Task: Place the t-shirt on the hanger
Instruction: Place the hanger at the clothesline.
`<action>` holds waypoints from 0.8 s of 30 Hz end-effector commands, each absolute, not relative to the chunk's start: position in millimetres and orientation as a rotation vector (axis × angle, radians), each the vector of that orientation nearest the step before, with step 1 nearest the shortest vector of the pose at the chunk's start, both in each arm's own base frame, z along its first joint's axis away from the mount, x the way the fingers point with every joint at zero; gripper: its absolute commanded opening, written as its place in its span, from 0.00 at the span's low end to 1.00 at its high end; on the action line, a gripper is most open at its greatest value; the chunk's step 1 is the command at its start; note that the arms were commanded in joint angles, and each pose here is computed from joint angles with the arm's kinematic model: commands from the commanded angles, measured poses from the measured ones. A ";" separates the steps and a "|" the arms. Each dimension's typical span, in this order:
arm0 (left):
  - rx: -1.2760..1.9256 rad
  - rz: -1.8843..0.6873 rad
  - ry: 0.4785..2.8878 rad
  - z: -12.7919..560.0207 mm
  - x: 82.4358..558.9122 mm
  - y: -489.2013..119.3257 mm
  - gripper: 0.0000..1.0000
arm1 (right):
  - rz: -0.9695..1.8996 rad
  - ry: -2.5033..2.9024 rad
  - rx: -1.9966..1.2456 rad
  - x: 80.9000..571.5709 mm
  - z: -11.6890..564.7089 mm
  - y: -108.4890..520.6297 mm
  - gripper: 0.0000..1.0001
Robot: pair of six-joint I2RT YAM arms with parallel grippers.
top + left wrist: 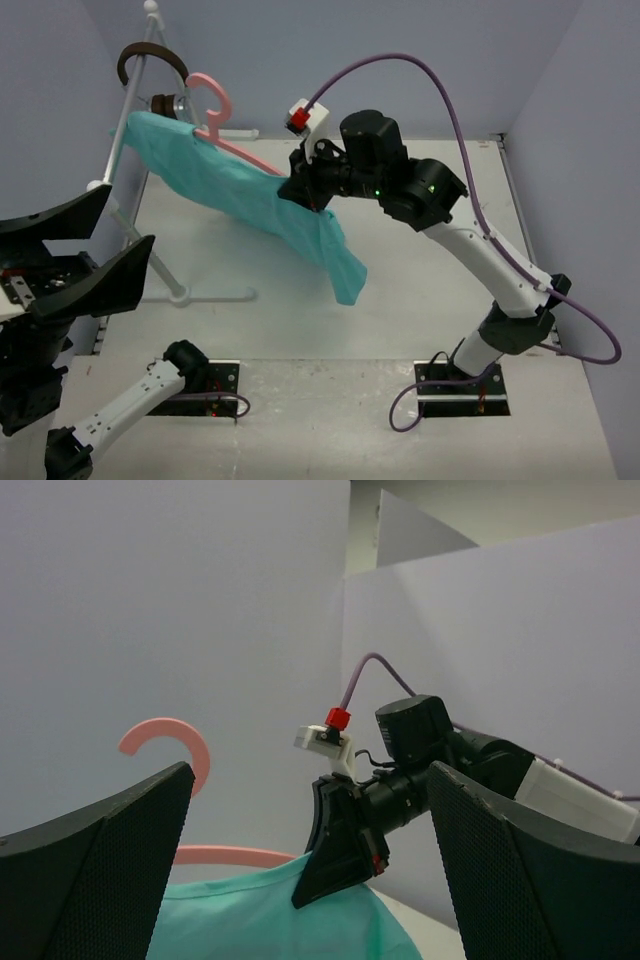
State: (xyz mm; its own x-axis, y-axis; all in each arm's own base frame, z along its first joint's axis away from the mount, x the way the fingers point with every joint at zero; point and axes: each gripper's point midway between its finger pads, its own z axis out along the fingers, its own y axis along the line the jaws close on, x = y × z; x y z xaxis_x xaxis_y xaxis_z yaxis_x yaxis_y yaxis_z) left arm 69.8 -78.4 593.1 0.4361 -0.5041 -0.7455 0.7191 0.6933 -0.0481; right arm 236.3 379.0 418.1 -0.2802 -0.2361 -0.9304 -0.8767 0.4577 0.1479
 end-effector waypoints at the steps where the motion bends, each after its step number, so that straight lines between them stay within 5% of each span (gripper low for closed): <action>1: 0.244 -0.726 0.854 588.1 70.9 -62.8 1.00 | 0.814 1.830 -1.009 251.0 403.6 400.7 0.00; 13: 0.239 -0.672 0.893 579.8 66.1 -49.6 1.00 | 0.767 1.815 -1.034 291.4 361.3 447.8 0.00; 24: 0.203 -0.620 0.926 562.8 73.9 -41.5 1.00 | 0.913 1.400 -1.162 299.7 392.5 519.7 0.00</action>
State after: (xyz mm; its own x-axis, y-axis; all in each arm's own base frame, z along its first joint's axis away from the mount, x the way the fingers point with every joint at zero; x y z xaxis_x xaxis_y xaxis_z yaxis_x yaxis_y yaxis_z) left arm 70.2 -48.2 569.8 0.4319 -0.4407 -0.7869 0.6180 0.7801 -0.0978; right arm 296.4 483.8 314.4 -0.1962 -0.3893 -0.9000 -0.9372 0.3443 0.0553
